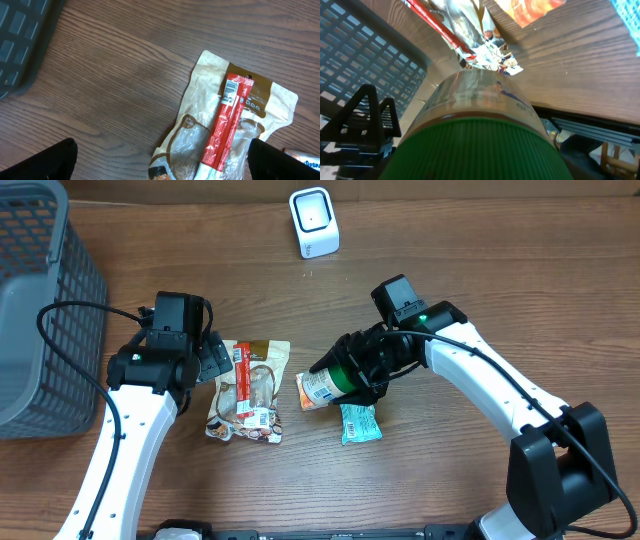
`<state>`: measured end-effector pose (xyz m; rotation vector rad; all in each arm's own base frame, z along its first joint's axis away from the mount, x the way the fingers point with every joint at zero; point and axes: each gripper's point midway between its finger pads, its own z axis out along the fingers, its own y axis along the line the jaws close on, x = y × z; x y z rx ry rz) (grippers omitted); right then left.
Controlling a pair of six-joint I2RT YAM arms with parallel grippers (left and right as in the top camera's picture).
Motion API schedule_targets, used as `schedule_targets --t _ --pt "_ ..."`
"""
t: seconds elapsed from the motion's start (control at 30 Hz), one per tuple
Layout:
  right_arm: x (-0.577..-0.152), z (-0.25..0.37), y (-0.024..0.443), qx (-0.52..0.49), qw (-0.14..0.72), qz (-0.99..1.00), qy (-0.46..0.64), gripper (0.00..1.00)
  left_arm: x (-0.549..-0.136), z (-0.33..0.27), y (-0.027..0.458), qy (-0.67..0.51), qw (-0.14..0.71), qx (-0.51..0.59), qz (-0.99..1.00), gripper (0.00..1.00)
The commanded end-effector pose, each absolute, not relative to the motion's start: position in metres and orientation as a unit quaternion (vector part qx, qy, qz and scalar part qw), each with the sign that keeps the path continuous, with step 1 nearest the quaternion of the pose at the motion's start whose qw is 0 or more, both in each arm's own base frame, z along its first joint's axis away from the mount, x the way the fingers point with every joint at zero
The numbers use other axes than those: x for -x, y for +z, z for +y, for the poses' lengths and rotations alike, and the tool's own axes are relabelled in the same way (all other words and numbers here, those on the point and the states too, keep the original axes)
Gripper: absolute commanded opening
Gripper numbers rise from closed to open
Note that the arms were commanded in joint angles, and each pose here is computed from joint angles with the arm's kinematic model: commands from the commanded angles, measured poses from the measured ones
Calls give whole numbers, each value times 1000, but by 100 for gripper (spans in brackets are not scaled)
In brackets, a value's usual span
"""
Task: Scan the item barcode
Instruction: 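Lift the green jar and tilt it sideways toward the left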
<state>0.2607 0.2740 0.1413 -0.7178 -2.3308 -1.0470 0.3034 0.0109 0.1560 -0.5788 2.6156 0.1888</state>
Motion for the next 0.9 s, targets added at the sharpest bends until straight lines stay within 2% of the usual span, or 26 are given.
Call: schedule_targets --t 0.0,0.87 --pt "-264 280 158 257 251 -839 -407 7 -307 13 164 72 238 210 946 99" --pt "-254 289 180 298 333 -788 -423 4 -307 13 164 72 238 210 946 100"
